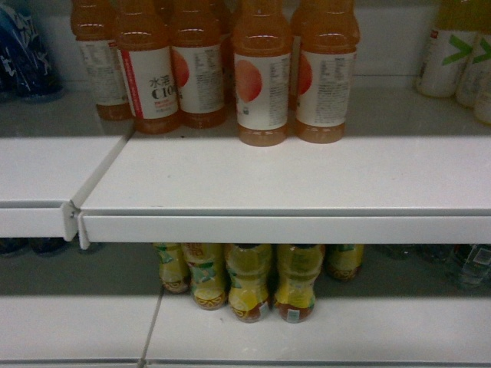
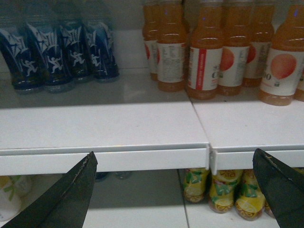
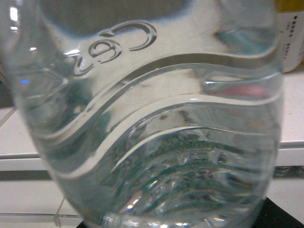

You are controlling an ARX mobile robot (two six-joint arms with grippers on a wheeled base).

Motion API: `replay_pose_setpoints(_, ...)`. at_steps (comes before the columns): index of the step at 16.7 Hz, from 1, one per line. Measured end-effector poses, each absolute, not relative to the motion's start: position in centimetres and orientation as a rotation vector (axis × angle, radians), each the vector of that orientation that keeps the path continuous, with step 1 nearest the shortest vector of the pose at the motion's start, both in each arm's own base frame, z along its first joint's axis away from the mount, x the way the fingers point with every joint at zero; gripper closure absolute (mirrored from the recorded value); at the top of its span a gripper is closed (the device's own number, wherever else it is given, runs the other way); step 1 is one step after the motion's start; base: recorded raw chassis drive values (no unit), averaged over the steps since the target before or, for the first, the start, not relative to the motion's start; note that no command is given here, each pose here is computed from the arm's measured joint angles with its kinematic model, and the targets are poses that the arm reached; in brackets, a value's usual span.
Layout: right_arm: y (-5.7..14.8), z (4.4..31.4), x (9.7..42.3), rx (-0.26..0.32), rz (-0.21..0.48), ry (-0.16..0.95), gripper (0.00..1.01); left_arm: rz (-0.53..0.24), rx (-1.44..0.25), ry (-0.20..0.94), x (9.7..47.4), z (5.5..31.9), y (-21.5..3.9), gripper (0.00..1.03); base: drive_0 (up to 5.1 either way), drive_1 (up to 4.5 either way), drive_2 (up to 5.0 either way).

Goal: Move water from second to third shelf

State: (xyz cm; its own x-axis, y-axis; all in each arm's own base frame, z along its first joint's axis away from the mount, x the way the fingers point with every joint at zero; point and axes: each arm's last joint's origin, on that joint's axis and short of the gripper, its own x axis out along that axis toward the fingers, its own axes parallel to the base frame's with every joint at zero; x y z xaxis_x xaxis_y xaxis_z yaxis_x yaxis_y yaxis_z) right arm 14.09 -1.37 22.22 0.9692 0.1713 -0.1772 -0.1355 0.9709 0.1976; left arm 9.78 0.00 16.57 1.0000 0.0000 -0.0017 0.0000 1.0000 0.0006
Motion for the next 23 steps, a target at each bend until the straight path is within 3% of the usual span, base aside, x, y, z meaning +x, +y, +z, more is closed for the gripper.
replay_pose_setpoints(23, -1.38, 22.16, 14.09, 0.187, 0.155, 0.197, 0.61, 0.001, 0.000, 0.004, 9.78, 16.55, 0.00, 0.05, -5.0, 2.44, 2.4)
